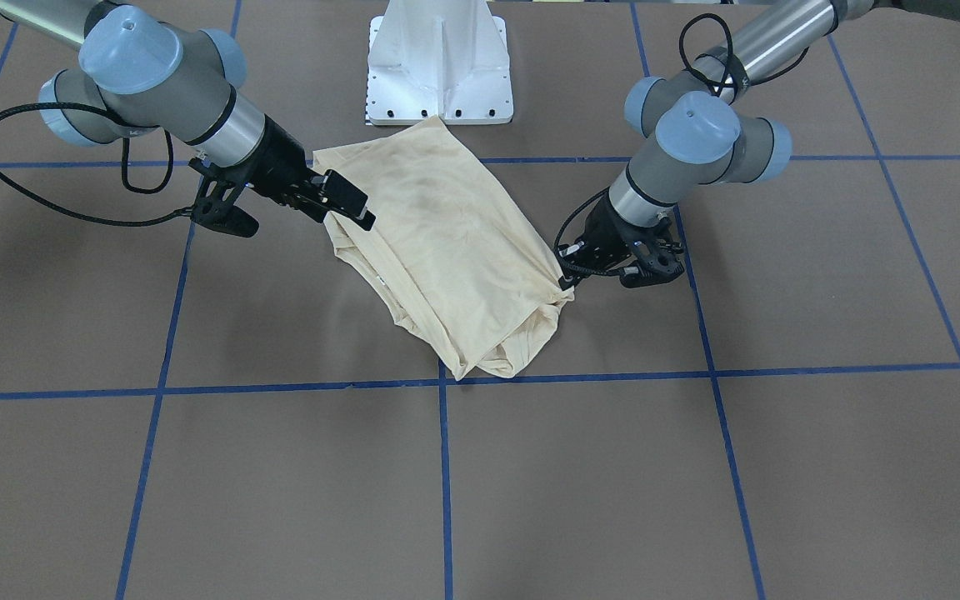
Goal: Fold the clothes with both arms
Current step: 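Hold both grippers at the shirt's far corners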
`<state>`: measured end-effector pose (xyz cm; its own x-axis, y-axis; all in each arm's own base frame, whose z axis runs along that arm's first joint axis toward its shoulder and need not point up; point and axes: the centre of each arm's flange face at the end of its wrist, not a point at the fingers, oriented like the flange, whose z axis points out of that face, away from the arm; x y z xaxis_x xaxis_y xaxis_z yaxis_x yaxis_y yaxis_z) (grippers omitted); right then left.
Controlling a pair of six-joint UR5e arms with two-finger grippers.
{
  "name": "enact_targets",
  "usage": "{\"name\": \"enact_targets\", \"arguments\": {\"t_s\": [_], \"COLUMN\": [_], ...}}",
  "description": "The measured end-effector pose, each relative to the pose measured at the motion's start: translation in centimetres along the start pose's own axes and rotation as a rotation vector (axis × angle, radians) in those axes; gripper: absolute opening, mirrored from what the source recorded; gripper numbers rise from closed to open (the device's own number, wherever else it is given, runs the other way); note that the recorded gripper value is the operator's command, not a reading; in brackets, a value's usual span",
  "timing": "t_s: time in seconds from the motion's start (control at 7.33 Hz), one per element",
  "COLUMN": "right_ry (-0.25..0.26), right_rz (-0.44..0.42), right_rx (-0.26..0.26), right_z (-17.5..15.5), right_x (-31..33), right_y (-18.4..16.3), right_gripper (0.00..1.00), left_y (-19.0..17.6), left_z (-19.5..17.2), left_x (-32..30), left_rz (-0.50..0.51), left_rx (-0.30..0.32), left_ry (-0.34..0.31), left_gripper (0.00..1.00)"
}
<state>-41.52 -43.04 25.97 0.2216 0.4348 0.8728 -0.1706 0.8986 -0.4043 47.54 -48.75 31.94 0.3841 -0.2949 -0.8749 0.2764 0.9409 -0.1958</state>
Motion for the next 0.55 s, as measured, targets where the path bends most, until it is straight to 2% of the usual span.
{"name": "enact_targets", "arguments": {"t_s": [0.27,0.55], "right_ry": [-0.002,-0.003], "right_rz": [0.001,0.004], "right_rx": [0.009,0.019], "right_z": [-0.4,-0.7], "right_x": [0.1,0.2], "right_y": [-0.5,-1.0], "right_gripper": [1.0,1.0], "left_y": [-3.2,-4.6], "left_z": [1.1,2.2], "left_x": [3.8,7.9], "left_rz": [-0.018,-0.017], "left_rx": [0.065,0.093], "left_ry": [-0.005,0.009], "left_gripper": [0.0,0.0]}}
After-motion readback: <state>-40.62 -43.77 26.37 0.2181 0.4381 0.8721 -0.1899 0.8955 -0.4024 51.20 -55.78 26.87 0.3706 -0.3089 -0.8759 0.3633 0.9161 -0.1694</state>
